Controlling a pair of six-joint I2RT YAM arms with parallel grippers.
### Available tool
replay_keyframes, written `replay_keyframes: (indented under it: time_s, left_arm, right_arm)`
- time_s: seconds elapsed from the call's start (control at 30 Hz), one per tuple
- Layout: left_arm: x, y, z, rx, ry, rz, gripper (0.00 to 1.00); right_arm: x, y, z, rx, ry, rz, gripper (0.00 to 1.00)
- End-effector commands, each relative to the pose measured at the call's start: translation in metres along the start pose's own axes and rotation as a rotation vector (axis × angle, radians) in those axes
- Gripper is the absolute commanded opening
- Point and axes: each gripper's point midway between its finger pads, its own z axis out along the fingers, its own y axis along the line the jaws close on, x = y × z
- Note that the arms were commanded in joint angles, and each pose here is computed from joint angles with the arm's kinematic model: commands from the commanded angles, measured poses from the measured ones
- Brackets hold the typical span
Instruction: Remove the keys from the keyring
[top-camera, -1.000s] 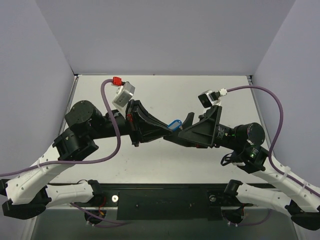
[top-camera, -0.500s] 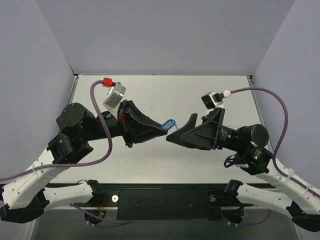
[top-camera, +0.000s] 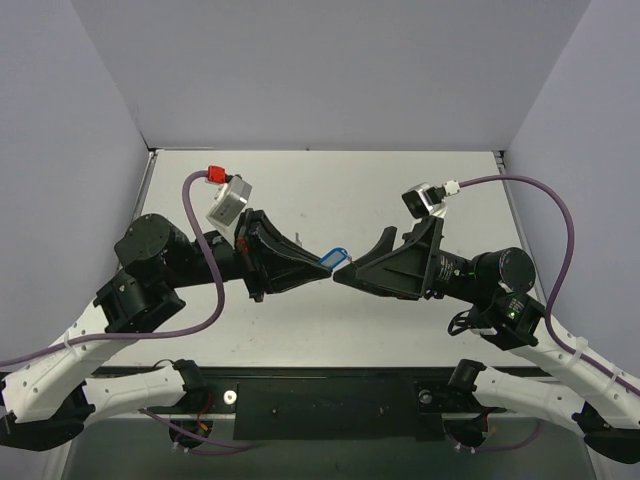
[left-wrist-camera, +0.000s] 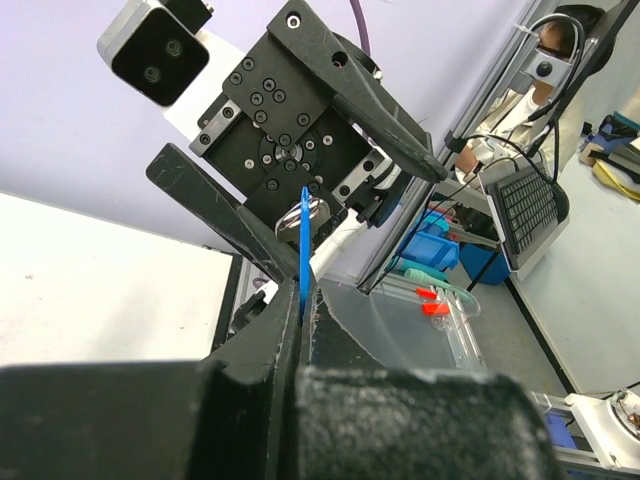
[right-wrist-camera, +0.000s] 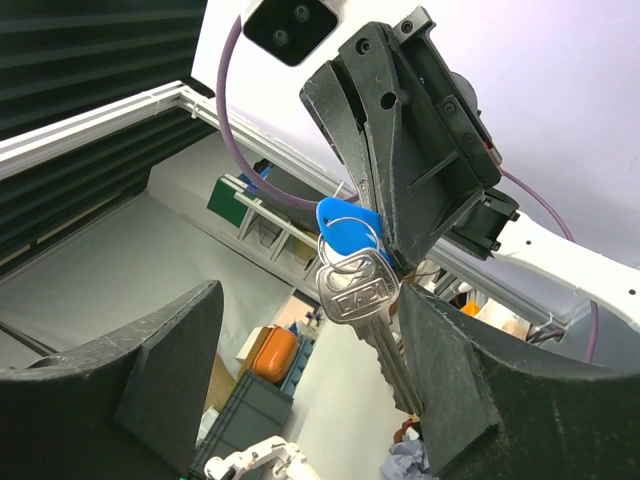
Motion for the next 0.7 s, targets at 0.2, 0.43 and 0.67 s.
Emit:
replay_keyframes:
  time_s: [0.2, 0.43, 0.67]
  left_arm:
    - [-0.011, -0.016, -0.013, 0.055, -0.053, 0.073, 0.00]
    - [-0.006, -0.016, -0.020, 0.041, -0.046, 0.092, 0.00]
    - [-0.005, -0.018, -0.023, 0.049, -0.047, 0.097, 0.00]
  right_arm:
    - [-0.004, 0.028, 0.000, -0.089, -0.019, -0.049, 0.63]
    - [-0.006, 0.033, 0.000, -0.098, -0.024, -0.053, 0.57]
    - [-0.006, 0.029, 0.003, -0.087, -0.024, -0.043, 0.46]
